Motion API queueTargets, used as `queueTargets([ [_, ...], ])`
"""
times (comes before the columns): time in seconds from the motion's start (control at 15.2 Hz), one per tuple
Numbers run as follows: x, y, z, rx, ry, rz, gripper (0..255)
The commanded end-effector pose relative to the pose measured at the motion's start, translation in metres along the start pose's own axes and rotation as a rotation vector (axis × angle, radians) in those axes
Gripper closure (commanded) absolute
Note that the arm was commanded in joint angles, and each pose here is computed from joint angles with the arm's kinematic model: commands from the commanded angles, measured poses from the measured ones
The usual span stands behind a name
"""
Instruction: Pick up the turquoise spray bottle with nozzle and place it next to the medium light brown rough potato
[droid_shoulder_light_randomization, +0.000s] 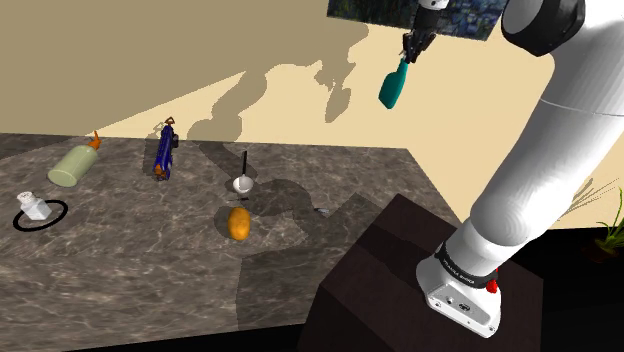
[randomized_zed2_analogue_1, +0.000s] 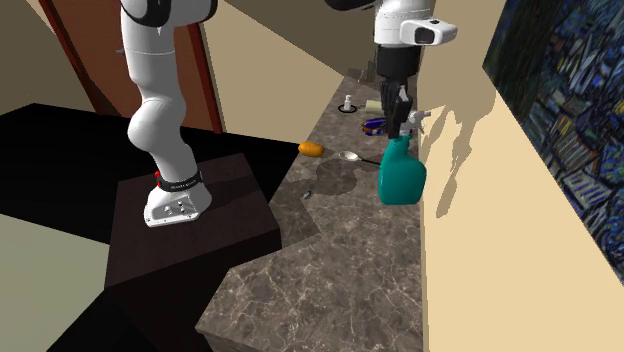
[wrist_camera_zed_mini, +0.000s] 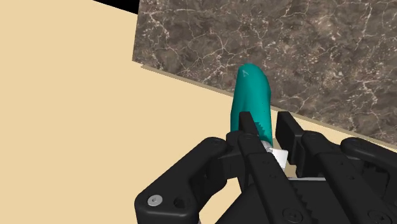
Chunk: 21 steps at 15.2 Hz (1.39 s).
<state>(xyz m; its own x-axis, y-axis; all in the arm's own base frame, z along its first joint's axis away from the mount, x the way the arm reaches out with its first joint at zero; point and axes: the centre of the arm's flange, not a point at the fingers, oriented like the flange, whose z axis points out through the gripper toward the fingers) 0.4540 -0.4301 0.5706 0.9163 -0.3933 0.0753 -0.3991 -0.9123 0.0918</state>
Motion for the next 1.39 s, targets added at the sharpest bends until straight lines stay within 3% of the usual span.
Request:
queueTargets([
  [0.0, 0.001, -0.020, -0.004, 0.000, 0.000, 0.000, 255],
  [1.32, 0.002, -0.282, -0.029, 0.000, 0.000, 0.000, 255],
])
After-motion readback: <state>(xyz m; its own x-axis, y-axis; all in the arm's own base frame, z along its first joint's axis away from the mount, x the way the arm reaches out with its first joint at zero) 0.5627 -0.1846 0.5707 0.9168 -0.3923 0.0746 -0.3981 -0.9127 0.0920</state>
